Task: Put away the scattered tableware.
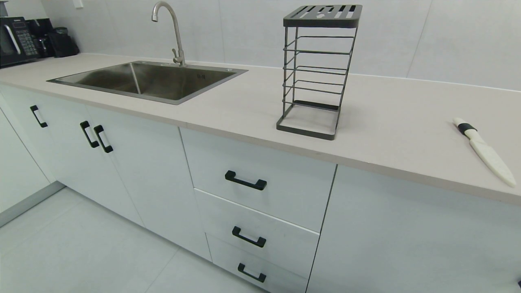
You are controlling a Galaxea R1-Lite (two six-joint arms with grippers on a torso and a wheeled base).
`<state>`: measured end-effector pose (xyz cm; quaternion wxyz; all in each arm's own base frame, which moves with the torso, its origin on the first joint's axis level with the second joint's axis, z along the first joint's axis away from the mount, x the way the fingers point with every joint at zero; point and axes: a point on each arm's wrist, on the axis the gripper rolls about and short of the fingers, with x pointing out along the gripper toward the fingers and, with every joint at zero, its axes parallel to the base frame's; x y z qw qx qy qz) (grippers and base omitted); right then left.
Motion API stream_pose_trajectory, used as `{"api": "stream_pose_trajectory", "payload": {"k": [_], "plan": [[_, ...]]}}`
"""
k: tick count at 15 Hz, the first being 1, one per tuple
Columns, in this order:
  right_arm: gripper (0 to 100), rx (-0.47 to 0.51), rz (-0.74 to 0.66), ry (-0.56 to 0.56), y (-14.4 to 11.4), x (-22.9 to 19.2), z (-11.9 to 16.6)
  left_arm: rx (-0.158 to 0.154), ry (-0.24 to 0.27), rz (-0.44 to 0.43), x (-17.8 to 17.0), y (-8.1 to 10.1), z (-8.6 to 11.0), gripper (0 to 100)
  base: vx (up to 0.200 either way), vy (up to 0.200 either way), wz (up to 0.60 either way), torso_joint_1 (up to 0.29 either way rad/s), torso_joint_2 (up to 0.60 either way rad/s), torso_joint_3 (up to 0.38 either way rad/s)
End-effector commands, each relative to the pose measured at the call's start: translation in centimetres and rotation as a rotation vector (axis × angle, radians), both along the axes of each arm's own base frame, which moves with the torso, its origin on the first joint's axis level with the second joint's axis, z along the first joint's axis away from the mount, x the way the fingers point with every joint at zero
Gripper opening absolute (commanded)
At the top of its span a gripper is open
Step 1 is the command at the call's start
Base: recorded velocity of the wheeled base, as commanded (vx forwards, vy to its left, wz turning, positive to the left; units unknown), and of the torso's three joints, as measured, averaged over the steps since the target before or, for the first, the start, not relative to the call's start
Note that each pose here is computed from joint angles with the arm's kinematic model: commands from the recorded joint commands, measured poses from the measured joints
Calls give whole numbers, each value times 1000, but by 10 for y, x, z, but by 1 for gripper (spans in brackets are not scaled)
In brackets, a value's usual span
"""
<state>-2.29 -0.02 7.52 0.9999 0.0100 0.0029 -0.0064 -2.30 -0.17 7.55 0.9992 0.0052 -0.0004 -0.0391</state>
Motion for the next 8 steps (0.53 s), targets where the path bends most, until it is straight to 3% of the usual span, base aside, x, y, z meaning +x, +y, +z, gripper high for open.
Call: {"api": "stream_pose_trajectory", "payload": {"k": [1,7,8], "plan": [[100,1,-1,2,0,0,0,0,2,-1,0,0,0,100,0,0,0,0,0,0],[100,0,0,2,0,0,0,-4,2,0,0,0,0,100,0,0,-600,0,4,1],[100,0,0,2,0,0,0,-3,1,-1,0,0,0,100,0,0,0,0,0,0]]}}
